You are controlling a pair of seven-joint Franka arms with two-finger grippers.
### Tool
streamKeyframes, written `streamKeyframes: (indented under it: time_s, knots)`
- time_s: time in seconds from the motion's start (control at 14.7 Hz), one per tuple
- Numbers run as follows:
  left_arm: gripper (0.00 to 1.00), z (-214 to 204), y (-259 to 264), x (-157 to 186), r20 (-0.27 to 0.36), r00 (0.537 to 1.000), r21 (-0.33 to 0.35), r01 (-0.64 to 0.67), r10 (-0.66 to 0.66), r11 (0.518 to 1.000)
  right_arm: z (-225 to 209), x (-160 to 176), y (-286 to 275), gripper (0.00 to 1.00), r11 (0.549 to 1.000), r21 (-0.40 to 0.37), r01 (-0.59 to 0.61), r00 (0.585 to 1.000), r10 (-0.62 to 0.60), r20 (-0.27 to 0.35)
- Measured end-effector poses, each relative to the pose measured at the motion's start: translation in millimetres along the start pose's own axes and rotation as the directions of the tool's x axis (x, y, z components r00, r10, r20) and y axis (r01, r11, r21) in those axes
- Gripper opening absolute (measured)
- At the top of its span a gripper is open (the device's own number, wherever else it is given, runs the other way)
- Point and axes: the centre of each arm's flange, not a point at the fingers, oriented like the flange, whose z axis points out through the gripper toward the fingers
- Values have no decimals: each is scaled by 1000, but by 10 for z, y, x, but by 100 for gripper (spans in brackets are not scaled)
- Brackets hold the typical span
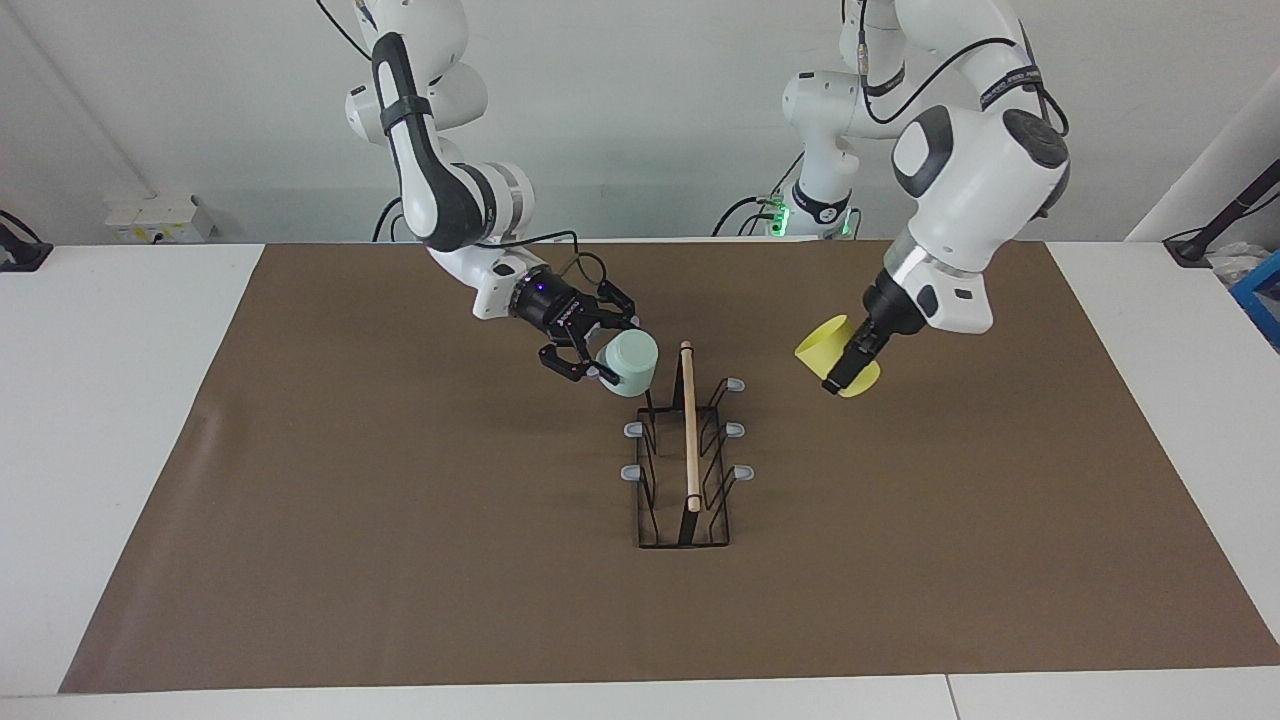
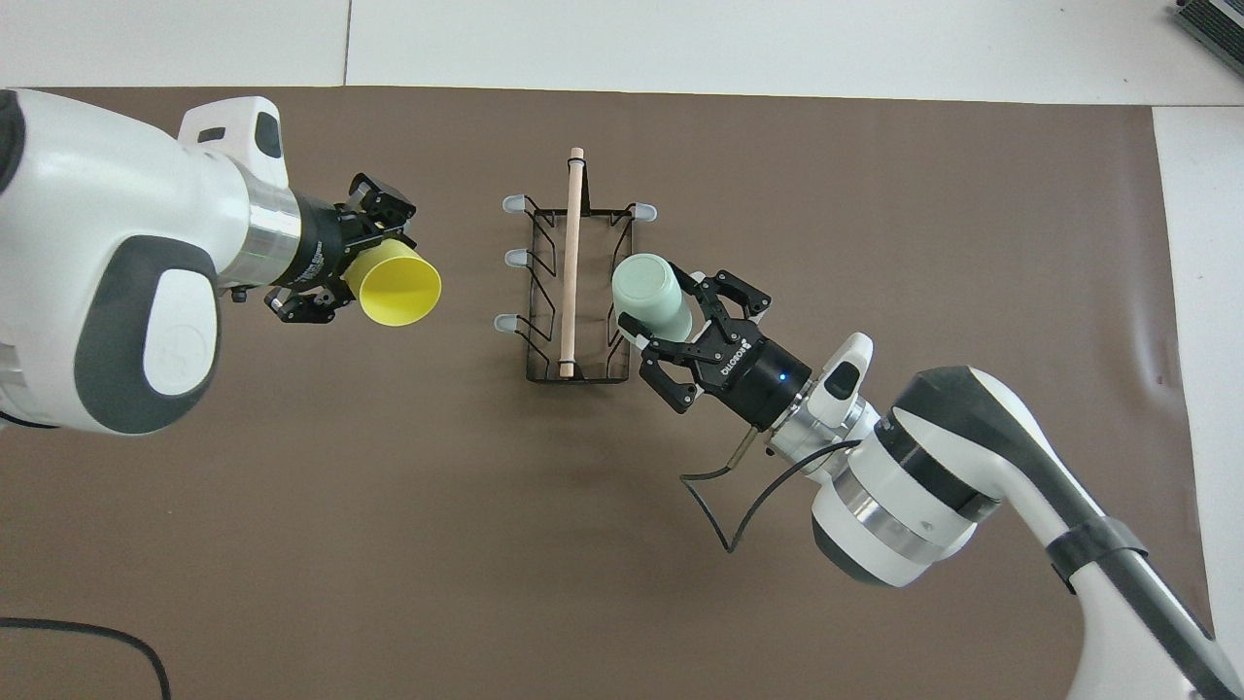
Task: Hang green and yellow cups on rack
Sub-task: 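Carry both cups toward the rack hooks with both grippers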
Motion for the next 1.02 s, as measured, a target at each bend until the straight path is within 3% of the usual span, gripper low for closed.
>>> streamKeyframes:
  time_s: [0.2, 0.48, 0.75, 1.02]
  knots:
    - [67, 92, 209, -359, -103, 991, 48, -83, 87, 995, 18, -87, 6, 70, 1000, 0, -7, 1000, 7, 14]
    - [67, 256, 389, -672, -275, 947, 44, -163, 168, 986, 70, -217, -67, 70, 1000, 10, -14, 999, 14, 46]
    - [67, 504, 435, -875, -454, 832, 46, -333, 317, 942, 87, -290, -66, 70, 1000, 10, -5, 998, 4, 60]
    - [67, 664, 367, -928, -560, 751, 103, -355, 349, 929, 136, -533, 1, 70, 1000, 11, 28, 996, -29, 88]
